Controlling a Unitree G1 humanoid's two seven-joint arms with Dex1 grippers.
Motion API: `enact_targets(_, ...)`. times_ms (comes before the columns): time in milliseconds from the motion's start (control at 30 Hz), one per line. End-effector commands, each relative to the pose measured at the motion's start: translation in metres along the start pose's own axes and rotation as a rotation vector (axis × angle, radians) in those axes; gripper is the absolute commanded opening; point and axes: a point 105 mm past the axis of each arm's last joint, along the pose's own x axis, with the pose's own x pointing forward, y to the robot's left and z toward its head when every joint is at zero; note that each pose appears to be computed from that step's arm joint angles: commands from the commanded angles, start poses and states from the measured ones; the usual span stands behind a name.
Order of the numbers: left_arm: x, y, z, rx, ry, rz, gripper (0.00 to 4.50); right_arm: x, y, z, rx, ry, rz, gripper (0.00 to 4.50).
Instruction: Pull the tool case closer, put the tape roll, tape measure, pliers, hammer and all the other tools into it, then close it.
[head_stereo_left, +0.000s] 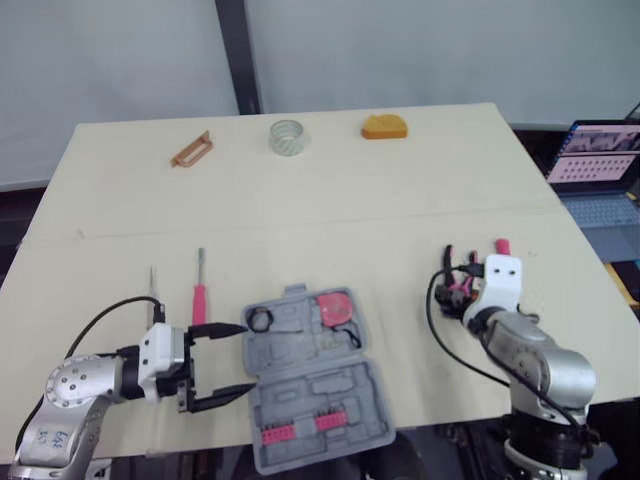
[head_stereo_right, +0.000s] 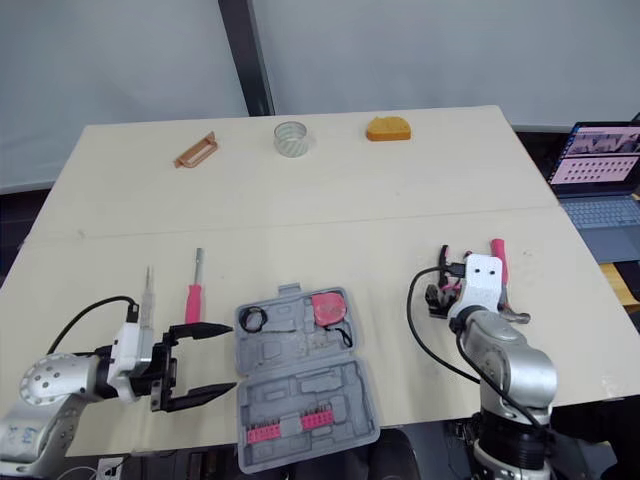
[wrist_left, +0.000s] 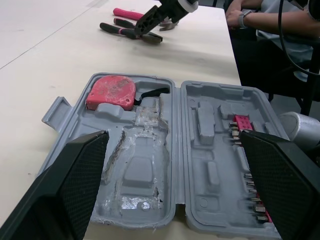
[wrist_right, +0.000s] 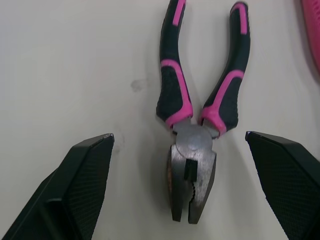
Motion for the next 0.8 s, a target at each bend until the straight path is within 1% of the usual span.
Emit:
enact_targets(33, -0.002, 0.0, 0.007, 0.035, -0.009, 0.012, 4.5, -0.001, -0.009, 0.004, 0.003, -0.021, -0.047, 4.47)
enact_targets(467, -0.006, -0.001, 0.012, 0.035, 0.008, 0.023, 4.5, 0.024, -0.007, 0.006, 0.031, -0.006, -0.04, 4.47)
enact_targets(800, -0.004, -0.001, 0.015, 0.031, 0.008, 0.031, 4.5, 0.024, -0.002, 0.002, 0.038, 0.01, -0.027, 4.47)
